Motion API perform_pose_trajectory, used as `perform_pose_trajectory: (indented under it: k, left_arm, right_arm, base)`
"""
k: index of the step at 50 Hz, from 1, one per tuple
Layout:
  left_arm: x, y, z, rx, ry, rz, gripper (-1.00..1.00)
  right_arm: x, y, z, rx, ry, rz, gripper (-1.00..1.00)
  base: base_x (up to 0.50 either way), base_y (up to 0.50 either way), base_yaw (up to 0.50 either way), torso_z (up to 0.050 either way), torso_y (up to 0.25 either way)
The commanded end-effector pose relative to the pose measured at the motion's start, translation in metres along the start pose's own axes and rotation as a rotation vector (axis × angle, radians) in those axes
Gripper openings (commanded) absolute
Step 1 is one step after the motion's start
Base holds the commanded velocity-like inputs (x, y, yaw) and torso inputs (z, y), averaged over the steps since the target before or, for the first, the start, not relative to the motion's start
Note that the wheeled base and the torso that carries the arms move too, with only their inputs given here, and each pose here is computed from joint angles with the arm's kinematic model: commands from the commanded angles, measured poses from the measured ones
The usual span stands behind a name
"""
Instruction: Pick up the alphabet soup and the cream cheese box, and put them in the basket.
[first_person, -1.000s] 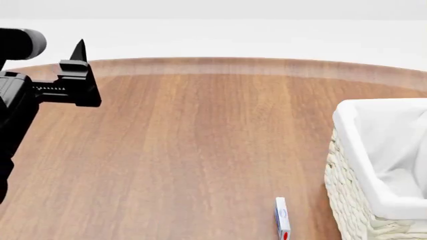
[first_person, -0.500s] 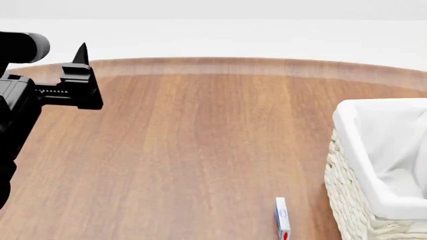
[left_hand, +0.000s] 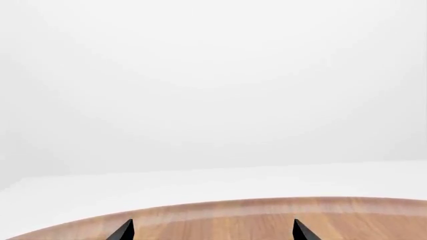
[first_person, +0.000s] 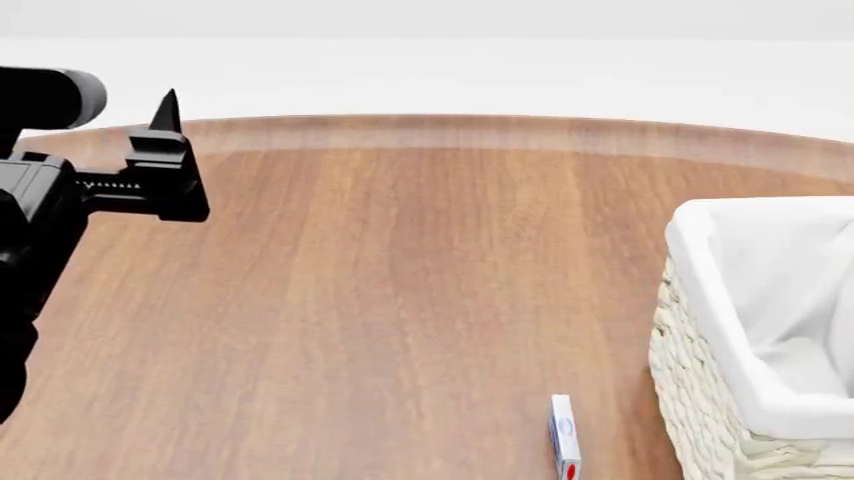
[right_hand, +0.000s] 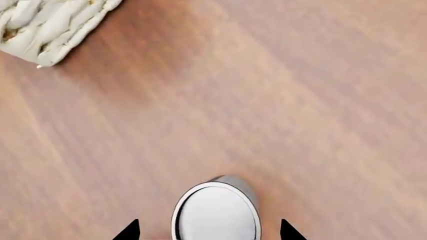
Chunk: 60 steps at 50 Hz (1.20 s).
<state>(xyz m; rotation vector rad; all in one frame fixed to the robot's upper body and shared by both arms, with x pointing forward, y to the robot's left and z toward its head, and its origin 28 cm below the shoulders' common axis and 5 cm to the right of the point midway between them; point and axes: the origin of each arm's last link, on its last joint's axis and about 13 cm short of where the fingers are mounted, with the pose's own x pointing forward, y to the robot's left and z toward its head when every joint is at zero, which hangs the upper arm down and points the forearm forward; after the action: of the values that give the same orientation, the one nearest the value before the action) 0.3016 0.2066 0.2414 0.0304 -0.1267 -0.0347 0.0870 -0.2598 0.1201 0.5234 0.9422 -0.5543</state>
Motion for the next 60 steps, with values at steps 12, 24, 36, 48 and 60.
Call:
perform_pose_trajectory:
  k: [12, 24, 36, 48, 60]
  left_arm:
    - [0.001, 0.0, -0.005, 0.002, 0.008, 0.0, 1.0]
    - [0.001, -0.001, -0.006, 0.005, 0.011, -0.002, 1.0]
    - [0.0, -0.002, -0.007, 0.01, 0.011, -0.004, 1.0]
    - [0.0, -0.003, -0.009, 0.018, 0.01, -0.008, 1.0]
    - [0.0, -0.003, -0.011, 0.02, 0.015, -0.007, 1.0]
  right_arm:
    - [0.027, -0.005, -0.008, 0.011, 0.051, 0.004, 1.0]
    - [0.036, -0.005, -0.011, 0.014, 0.068, 0.009, 1.0]
    - [0.038, -0.003, -0.012, 0.007, 0.074, 0.02, -1.0]
    - [0.04, -0.003, -0.012, 0.012, 0.073, 0.024, -1.0]
    - [0.015, 0.017, 0.007, -0.062, 0.013, 0.056, -1.0]
  base:
    - [0.0, 0.0, 0.0, 0.0, 0.0]
    - [0.0, 0.0, 0.0, 0.0, 0.0]
    - [0.0, 0.0, 0.0, 0.0, 0.0]
    - [0.0, 0.0, 0.0, -0.001, 0.0]
    - [0.0, 0.0, 0.0, -0.001, 0.0]
